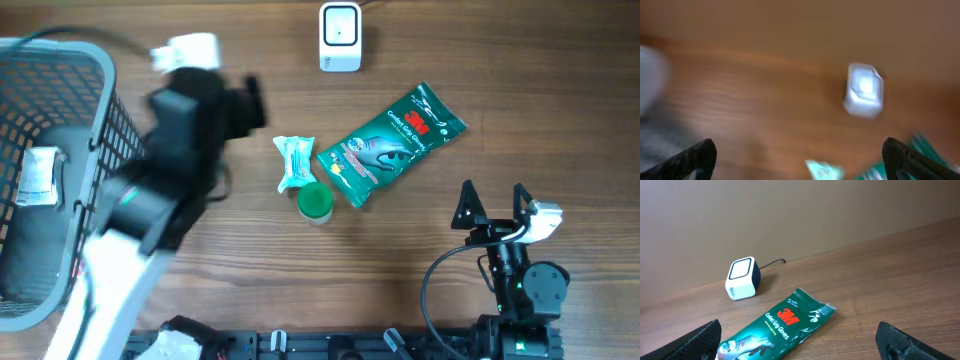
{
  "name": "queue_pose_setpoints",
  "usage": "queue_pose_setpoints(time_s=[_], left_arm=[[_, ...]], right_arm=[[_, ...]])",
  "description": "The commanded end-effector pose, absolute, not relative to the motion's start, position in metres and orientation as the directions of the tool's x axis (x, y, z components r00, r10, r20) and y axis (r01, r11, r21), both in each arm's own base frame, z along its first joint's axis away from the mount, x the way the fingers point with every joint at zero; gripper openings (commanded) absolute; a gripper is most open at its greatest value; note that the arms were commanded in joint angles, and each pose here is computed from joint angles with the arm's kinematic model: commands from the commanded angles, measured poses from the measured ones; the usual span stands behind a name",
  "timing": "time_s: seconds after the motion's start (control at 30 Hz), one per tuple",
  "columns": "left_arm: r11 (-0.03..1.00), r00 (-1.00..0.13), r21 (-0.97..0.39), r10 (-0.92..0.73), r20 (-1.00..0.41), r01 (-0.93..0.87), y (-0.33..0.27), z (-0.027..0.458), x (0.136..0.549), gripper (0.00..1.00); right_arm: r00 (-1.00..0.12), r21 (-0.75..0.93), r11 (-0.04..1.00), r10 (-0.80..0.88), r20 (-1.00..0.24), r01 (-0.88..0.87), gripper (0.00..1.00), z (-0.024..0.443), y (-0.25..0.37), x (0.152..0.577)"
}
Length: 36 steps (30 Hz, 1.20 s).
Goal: Scan the item barcode
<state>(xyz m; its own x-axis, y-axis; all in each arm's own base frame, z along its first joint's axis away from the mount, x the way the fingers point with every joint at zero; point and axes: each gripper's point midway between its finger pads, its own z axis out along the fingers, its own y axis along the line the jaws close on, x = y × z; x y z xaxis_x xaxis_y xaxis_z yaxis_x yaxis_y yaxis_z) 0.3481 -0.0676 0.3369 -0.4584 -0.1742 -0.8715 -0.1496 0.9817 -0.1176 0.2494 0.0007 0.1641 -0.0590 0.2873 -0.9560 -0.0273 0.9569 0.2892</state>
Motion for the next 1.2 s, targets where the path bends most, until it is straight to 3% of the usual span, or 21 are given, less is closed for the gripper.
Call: queue_pose_setpoints(time_s=[0.0, 0.13, 0.27, 0.37, 0.43, 0.47, 0.6, 0.8, 0.83, 0.9, 0.93, 0.97, 1.07, 1.17], left_arm=[[0.755, -0.109, -0.253, -0.393, -0.913, -0.605, 0.059, 0.387, 0.294, 1.0], [0.336, 0.168, -0.429, -0.588, -0.791, -0.839, 0.158, 0.359, 0.235, 1.0], [0.076, 0.19, -0.424, -0.814, -0.549, -0.902, 0.221, 0.275, 0.235, 1.0], [-0.08, 0.203, -0.339, -0.916, -0.346, -0.937, 0.252, 0.203, 0.233, 1.0], [-0.128, 0.187, -0.248, -0.954, -0.232, -0.96, 0.253, 0.161, 0.23, 1.0], [-0.11, 0.138, -0.16, -0.974, -0.18, -0.981, 0.25, 0.135, 0.227, 1.0], [-0.126, 0.126, 0.05, -0.992, -0.003, -0.991, 0.238, 0.062, 0.217, 1.0], [-0.112, 0.131, 0.173, -0.987, 0.097, -0.979, 0.226, 0.027, 0.205, 0.99], [-0.111, 0.131, 0.179, -0.986, 0.102, -0.978, 0.224, 0.027, 0.204, 0.9], [-0.107, 0.131, 0.201, -0.986, 0.107, -0.974, 0.222, 0.028, 0.199, 0.29], [-0.104, 0.132, 0.214, -0.984, 0.117, -0.971, 0.219, 0.029, 0.196, 0.12], [-0.102, 0.133, 0.225, -0.983, 0.127, -0.969, 0.216, 0.03, 0.194, 0.04], [-0.089, 0.123, 0.23, -0.983, 0.137, -0.969, 0.214, 0.032, 0.192, 0.04], [-0.059, 0.069, 0.11, -0.993, 0.091, -0.992, 0.227, 0.066, 0.212, 0.04]], right_arm=[[-0.05, 0.292, 0.956, 0.291, -0.956, -0.027, 1.0, 0.166, 0.0, 0.249], [-0.05, 0.292, 0.956, 0.291, -0.956, -0.027, 1.0, 0.166, 0.0, 0.249], [-0.05, 0.292, 0.956, 0.291, -0.956, -0.027, 1.0, 0.166, 0.0, 0.249], [-0.05, 0.292, 0.956, 0.29, -0.956, -0.027, 1.0, 0.166, 0.0, 0.249], [-0.05, 0.292, 0.956, 0.29, -0.956, -0.027, 1.0, 0.166, 0.0, 0.249], [-0.05, 0.292, 0.956, 0.291, -0.956, -0.027, 1.0, 0.166, 0.0, 0.249], [-0.05, 0.292, 0.956, 0.291, -0.956, -0.027, 1.0, 0.166, 0.0, 0.249], [-0.05, 0.292, 0.956, 0.291, -0.956, -0.027, 1.0, 0.166, 0.0, 0.249], [-0.05, 0.292, 0.956, 0.291, -0.956, -0.027, 1.0, 0.166, 0.0, 0.249], [-0.05, 0.292, 0.956, 0.291, -0.956, -0.027, 1.0, 0.166, 0.0, 0.249], [-0.05, 0.292, 0.956, 0.291, -0.956, -0.027, 1.0, 0.166, 0.0, 0.249], [-0.05, 0.292, 0.956, 0.29, -0.956, -0.027, 1.0, 0.166, 0.0, 0.249], [-0.05, 0.292, 0.956, 0.29, -0.956, -0.027, 1.0, 0.166, 0.0, 0.249], [-0.05, 0.292, 0.956, 0.291, -0.956, -0.027, 1.0, 0.166, 0.0, 0.249]])
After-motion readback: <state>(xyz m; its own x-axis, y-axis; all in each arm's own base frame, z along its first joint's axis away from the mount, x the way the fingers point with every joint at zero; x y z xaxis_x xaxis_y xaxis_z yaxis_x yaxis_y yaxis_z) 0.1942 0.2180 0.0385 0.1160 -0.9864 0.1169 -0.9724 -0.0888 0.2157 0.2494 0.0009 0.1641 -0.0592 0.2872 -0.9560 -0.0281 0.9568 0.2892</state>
